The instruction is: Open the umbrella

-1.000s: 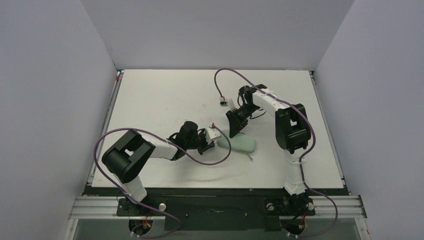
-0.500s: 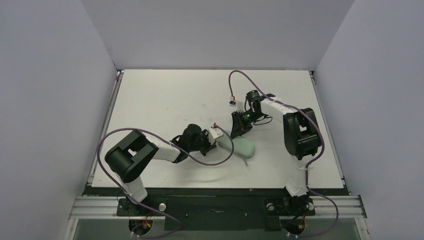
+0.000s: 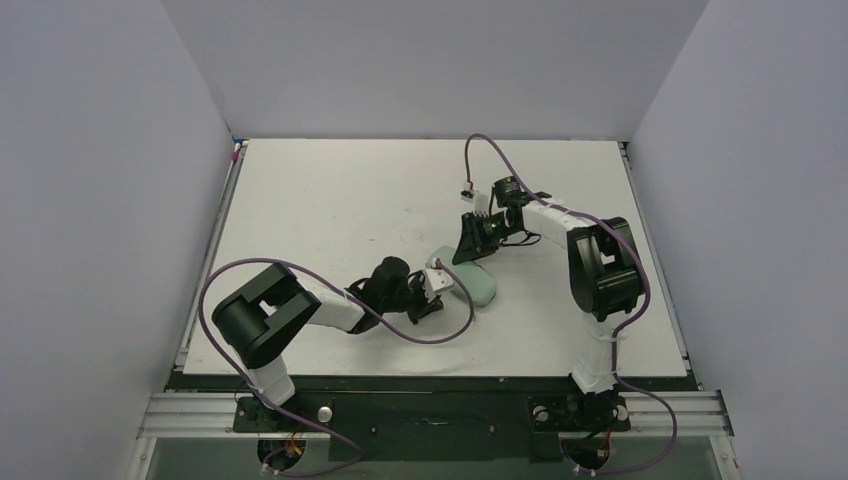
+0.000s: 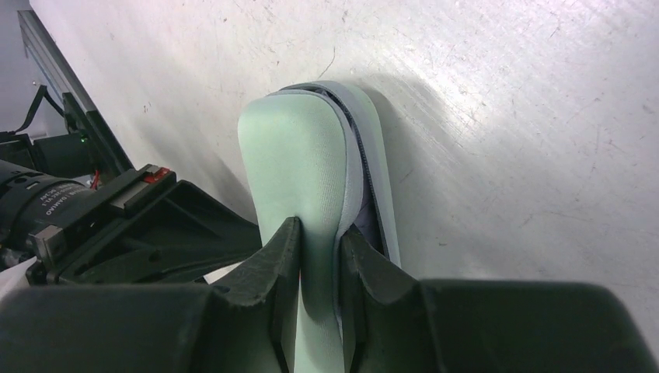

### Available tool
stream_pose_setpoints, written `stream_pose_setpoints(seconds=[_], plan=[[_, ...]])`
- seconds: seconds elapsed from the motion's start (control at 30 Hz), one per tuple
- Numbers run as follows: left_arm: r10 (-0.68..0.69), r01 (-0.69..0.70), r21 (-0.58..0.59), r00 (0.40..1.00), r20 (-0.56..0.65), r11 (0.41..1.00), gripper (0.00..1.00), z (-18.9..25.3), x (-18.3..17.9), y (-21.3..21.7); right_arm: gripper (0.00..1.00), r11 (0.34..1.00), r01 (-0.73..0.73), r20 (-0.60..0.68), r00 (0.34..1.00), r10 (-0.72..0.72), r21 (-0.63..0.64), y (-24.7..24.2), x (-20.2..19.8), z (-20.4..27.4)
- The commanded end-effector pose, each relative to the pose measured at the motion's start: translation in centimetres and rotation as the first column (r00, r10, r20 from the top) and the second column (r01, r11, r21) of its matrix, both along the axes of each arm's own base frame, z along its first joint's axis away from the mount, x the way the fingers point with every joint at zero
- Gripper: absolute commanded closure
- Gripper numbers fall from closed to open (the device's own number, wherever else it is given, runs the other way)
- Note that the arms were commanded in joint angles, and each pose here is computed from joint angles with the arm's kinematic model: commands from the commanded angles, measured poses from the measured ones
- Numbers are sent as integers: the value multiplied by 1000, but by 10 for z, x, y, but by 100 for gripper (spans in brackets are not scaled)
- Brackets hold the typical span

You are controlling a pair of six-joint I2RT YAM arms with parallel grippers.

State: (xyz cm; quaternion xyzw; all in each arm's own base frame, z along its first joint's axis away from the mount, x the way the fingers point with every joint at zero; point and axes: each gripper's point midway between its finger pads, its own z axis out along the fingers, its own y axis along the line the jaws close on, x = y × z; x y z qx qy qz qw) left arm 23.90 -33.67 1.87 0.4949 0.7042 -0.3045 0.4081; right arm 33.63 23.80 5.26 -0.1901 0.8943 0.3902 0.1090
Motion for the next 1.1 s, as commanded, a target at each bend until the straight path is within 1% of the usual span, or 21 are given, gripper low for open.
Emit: stream_pose_setpoints(seconds=[0.0,0.03,0.07,0.1,0.13,0.17,0.2,0.27,0.33,0.5,0.57,0.7,0.9,1.0,1.03,1.07], plan=[[47,-45,-46,998,42,998,100,19,12,6,100,995,-46,97,994,54,-89,-15,5,-13],[86,-83,-52,995,44,995,98,21,20,12,100,993,-71,102,991,81,-95,-15,1,-14],[122,-118,-63,990,66,991,87,25,27,18,100,990,-97,97,990,107,-107,-18,-6,-15],[151,-146,-68,985,81,987,81,28,35,26,100,987,-115,97,987,126,-114,-18,-9,-15],[178,-171,-73,979,103,983,72,31,40,32,100,981,-148,94,983,160,-127,-22,-16,-17],[197,-189,-74,973,121,979,67,32,46,38,100,974,-181,104,975,196,-136,-22,-20,-18],[212,-203,-77,968,137,976,58,34,51,44,100,969,-201,84,973,214,-140,-24,-27,-19],[193,-184,-63,964,182,981,48,33,52,48,100,954,-258,77,959,272,-153,-26,-38,-20],[172,-164,-53,959,226,985,43,32,53,49,100,936,-312,73,942,327,-165,-27,-46,-22],[100,-94,-34,955,279,995,38,26,52,44,100,892,-411,74,899,431,-189,-29,-62,-20],[72,-63,-38,954,292,997,36,25,51,39,100,886,-422,80,893,443,-191,-28,-63,-19],[-2,18,-45,945,328,999,36,22,44,27,100,882,-430,84,889,451,-192,-27,-64,-19],[-111,132,-59,953,284,989,40,16,25,11,100,877,-436,100,881,462,-202,-26,-62,-17],[-171,189,-58,956,239,980,47,10,10,9,100,873,-438,108,878,467,-215,-27,-60,-17],[-178,196,-57,956,234,979,50,10,8,8,100,872,-439,110,877,468,-217,-27,-60,-17],[-182,199,-58,959,219,978,52,8,6,9,100,872,-439,110,876,469,-218,-27,-60,-17]])
